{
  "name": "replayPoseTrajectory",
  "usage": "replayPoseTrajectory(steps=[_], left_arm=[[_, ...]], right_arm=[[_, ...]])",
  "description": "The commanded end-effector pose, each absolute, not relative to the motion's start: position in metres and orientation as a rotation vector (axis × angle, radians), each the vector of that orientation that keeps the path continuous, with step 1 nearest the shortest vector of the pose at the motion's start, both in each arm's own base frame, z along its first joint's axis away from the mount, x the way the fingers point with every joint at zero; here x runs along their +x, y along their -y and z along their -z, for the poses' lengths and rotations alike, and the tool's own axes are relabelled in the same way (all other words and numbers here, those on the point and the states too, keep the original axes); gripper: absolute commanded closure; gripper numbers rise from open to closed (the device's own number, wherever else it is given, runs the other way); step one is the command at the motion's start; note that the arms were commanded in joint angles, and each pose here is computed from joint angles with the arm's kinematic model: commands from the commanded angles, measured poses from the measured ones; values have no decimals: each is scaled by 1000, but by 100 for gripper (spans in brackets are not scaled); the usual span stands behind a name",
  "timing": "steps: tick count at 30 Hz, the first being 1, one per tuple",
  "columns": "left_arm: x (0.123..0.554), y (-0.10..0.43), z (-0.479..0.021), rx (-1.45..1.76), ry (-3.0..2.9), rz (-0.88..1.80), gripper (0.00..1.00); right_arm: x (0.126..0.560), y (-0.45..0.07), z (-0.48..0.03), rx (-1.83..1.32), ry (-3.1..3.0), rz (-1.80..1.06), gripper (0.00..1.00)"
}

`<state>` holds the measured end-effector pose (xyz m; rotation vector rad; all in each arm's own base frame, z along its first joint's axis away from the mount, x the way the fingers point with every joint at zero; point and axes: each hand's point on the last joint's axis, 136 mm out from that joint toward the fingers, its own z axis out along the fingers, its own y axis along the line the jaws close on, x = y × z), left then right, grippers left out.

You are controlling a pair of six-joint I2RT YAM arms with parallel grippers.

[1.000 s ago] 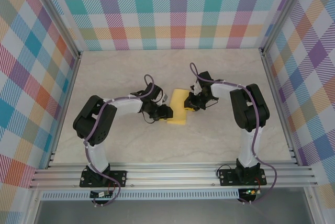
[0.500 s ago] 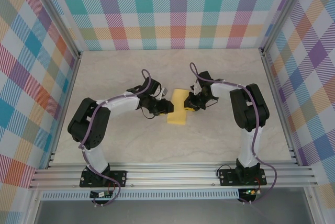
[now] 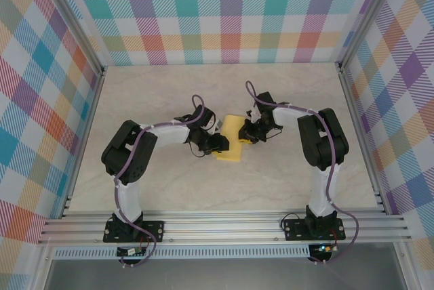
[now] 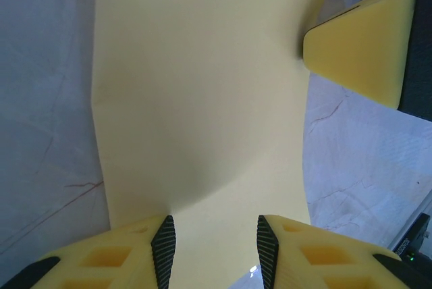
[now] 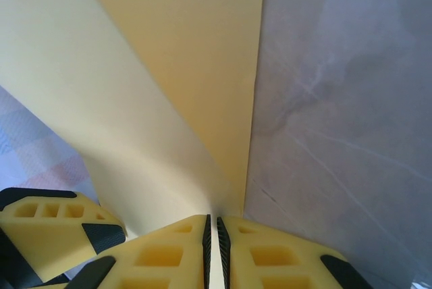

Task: Fold a paper plane with a square sheet of paper (fold left side to right side)
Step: First fold the square sheet of paper in half at the center of the table.

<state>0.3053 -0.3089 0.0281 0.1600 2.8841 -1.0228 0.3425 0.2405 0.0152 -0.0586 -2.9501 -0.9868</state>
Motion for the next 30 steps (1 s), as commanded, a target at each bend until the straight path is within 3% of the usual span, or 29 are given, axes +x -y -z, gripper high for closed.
replayPoseTrajectory(steps=[1, 17, 30], left_arm=[[284, 303, -20, 157, -2950, 1028, 60], [239, 289, -16, 244, -3038, 1116, 60], [227, 289, -27, 313, -3035, 1160, 60]], right_arm=[[315, -221, 22, -101, 2901, 740, 86], [314, -222, 24, -98, 2895, 735, 86], [317, -222, 23, -90, 2901, 737, 86]])
